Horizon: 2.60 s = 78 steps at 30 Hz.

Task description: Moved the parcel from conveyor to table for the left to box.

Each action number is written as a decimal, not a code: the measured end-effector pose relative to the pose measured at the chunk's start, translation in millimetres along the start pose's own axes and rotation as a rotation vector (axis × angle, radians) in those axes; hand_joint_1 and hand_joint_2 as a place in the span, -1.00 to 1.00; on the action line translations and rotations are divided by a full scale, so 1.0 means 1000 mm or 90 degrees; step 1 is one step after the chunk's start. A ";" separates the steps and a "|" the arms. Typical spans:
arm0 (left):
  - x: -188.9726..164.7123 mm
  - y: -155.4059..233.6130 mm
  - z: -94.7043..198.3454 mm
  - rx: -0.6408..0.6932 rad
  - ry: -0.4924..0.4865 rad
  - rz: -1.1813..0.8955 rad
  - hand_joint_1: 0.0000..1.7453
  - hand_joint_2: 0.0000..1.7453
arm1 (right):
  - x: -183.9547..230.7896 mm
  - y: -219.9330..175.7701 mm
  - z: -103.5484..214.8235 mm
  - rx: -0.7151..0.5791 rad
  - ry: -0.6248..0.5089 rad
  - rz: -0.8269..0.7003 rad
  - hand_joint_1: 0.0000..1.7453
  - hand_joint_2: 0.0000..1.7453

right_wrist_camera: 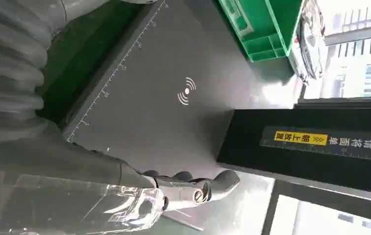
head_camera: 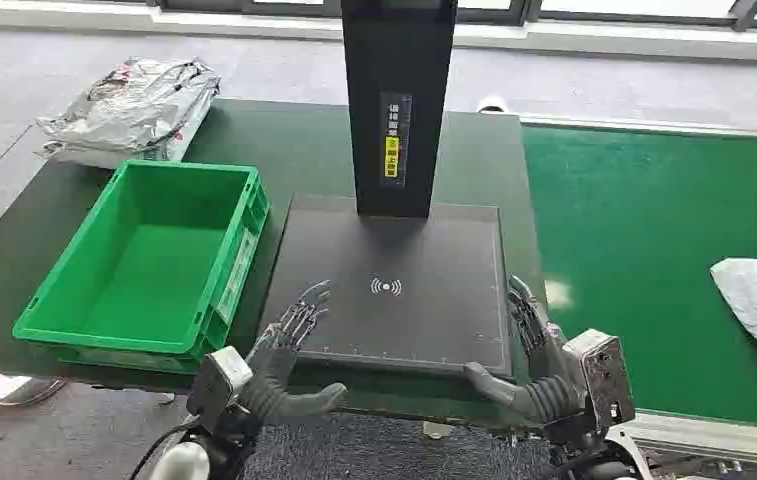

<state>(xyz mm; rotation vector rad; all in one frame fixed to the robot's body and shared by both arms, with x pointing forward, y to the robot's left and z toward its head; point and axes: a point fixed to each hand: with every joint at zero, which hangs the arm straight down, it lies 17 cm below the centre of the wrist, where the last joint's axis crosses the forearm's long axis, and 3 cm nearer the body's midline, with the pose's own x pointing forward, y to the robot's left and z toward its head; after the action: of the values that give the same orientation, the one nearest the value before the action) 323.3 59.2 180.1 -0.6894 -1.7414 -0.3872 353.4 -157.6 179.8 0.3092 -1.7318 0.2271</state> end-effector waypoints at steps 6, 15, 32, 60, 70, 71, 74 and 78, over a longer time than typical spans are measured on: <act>0.000 0.000 0.000 0.000 0.000 0.000 -1.00 1.00 | 0.000 -0.002 0.000 -0.002 0.000 0.000 -1.00 1.00; -0.001 0.003 0.001 0.009 0.001 0.000 -1.00 1.00 | 0.000 -0.002 0.003 -0.002 -0.006 -0.008 -1.00 1.00; 0.005 -0.008 0.007 0.003 0.008 0.009 -1.00 1.00 | -0.052 -0.258 -0.008 -0.329 0.274 0.613 -1.00 1.00; 0.006 0.003 0.010 -0.004 -0.014 0.050 -1.00 1.00 | -0.122 -0.479 0.083 -0.478 0.580 0.579 -1.00 1.00; 0.005 0.005 0.010 -0.004 -0.012 0.050 -1.00 1.00 | -0.137 -0.477 0.098 -0.497 0.582 0.500 -1.00 1.00; 0.005 0.005 0.010 -0.004 -0.011 0.050 -1.00 1.00 | -0.138 -0.477 0.099 -0.498 0.582 0.498 -1.00 1.00; 0.004 0.005 0.010 -0.004 -0.011 0.050 -1.00 1.00 | -0.140 -0.478 0.102 -0.503 0.586 0.490 -1.00 1.00; 0.005 0.005 0.010 -0.003 -0.013 0.056 -1.00 1.00 | -0.141 -0.478 0.105 -0.510 0.586 0.484 -1.00 1.00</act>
<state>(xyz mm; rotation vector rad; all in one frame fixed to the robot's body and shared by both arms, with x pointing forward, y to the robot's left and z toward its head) 318.8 70.1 181.3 -0.7718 -1.7229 -0.3248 436.7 -631.6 12.4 -0.9309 -0.8263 0.1574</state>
